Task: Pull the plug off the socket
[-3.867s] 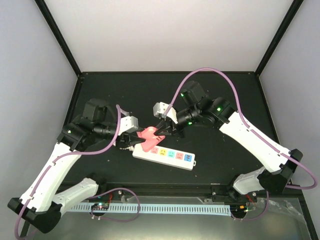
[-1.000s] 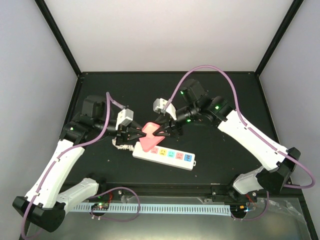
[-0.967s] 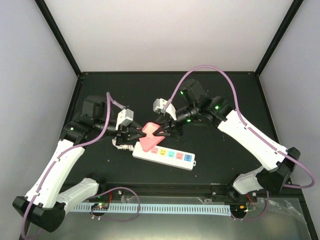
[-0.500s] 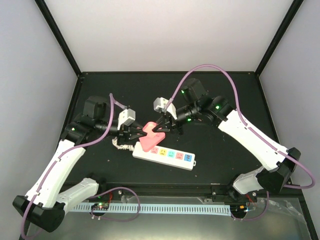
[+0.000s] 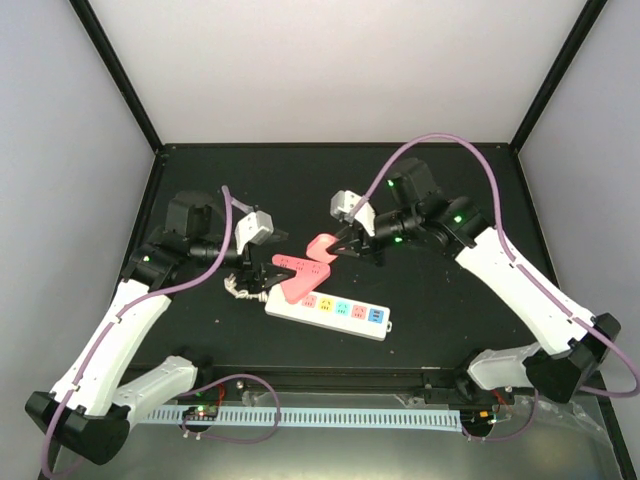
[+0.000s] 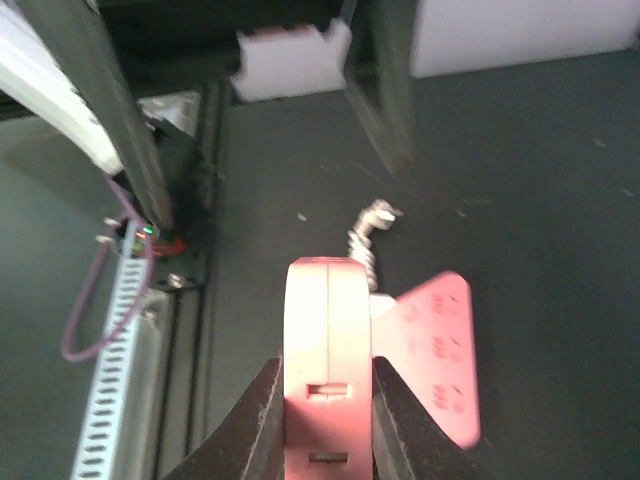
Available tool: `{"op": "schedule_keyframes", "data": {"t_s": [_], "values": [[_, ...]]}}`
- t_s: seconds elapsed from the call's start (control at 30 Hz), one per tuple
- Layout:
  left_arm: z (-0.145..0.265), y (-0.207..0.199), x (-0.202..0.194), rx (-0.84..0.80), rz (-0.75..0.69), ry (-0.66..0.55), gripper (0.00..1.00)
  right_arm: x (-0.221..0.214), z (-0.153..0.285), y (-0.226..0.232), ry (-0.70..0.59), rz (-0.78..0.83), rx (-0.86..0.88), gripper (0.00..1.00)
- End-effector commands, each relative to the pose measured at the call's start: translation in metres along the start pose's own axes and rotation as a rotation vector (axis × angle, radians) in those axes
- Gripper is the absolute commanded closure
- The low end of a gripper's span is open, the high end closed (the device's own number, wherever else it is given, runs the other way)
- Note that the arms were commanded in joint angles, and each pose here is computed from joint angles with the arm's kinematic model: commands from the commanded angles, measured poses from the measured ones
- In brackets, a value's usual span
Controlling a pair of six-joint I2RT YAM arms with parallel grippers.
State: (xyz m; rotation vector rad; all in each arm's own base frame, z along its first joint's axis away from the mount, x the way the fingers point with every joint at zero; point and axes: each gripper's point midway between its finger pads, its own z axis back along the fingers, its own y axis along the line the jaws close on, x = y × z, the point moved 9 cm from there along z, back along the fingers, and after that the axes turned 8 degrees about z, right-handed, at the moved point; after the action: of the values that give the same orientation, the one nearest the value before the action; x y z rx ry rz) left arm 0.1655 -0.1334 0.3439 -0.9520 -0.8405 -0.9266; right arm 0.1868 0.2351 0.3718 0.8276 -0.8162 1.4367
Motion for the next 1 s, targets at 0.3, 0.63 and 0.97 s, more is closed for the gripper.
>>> {"op": "schedule_keyframes", "data": {"t_s": [0.3,0.63,0.97], "values": [[0.01,0.015,0.008,0.209,0.027,-0.033,0.01,-0.142,0.051,-0.051,0.406,-0.094,-0.496,0.99],[0.011,0.014,0.008,0.198,0.03,-0.038,0.01,-0.254,0.157,-0.097,0.65,-0.269,-0.794,0.99],[0.012,0.015,0.009,0.221,0.02,-0.031,0.01,-0.323,0.205,-0.172,0.809,-0.35,-1.001,0.95]]}}
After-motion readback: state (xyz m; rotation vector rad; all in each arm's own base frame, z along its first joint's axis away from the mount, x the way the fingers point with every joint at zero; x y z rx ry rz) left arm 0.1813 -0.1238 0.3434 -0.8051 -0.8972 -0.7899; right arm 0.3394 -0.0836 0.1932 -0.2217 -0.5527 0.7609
